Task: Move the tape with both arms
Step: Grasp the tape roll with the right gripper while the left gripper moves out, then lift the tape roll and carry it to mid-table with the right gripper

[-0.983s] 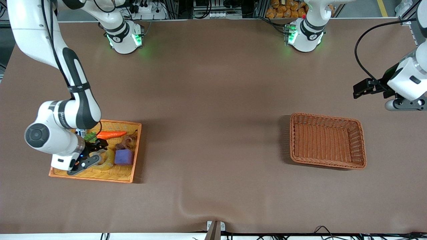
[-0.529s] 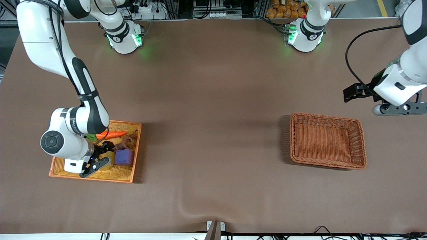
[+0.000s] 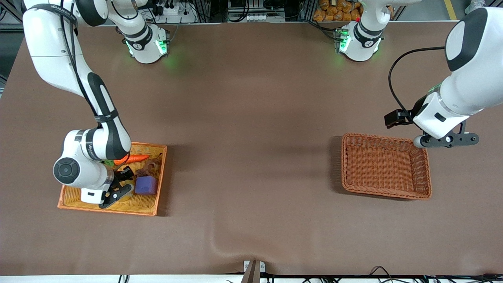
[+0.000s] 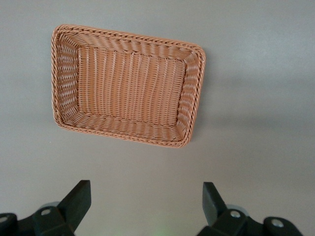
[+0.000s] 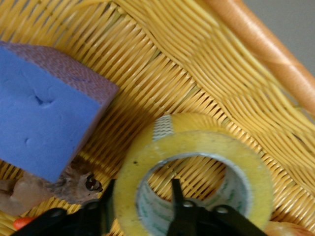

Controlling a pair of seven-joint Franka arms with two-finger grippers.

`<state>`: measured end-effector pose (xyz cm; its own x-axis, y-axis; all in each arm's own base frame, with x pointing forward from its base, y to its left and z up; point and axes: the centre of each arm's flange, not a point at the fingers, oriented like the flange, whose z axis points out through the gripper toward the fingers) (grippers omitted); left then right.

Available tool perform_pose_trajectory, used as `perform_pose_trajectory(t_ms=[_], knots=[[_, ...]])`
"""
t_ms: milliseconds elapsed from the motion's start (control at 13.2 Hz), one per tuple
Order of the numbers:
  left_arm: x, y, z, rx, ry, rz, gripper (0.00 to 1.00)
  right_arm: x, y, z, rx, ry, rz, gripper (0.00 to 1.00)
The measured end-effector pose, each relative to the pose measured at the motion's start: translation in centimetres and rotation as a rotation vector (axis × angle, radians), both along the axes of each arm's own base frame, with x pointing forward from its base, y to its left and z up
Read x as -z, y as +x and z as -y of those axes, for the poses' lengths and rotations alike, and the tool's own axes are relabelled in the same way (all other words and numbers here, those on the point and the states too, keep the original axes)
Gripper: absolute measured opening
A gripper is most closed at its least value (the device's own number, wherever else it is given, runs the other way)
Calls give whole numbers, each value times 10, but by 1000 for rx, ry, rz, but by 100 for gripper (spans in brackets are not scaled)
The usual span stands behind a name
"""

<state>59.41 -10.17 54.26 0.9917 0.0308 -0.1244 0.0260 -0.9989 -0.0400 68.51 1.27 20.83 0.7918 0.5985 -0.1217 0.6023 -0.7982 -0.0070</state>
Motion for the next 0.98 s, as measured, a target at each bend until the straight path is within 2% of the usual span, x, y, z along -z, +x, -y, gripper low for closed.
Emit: perform_pose_trajectory(t_ms=[76, 151, 302, 680, 831, 983], knots=[[2, 1, 0, -1, 0, -4, 100, 0, -1, 0, 1, 0, -8, 28], [4, 1, -1, -1, 0, -7, 100, -3, 0, 0, 0, -1, -12, 22], [5, 2, -1, -2, 1, -9, 100, -35, 6, -3, 1, -1, -30, 22], [18, 3, 0, -1, 1, -18, 100, -170, 7, -55, 37, 1, -44, 22], [34, 4, 0, 0, 0, -17, 100, -185, -3, -112, 130, 19, -73, 22], [55, 6, 1, -3, -2, -6, 100, -183, -24, -185, 243, 31, -114, 22]])
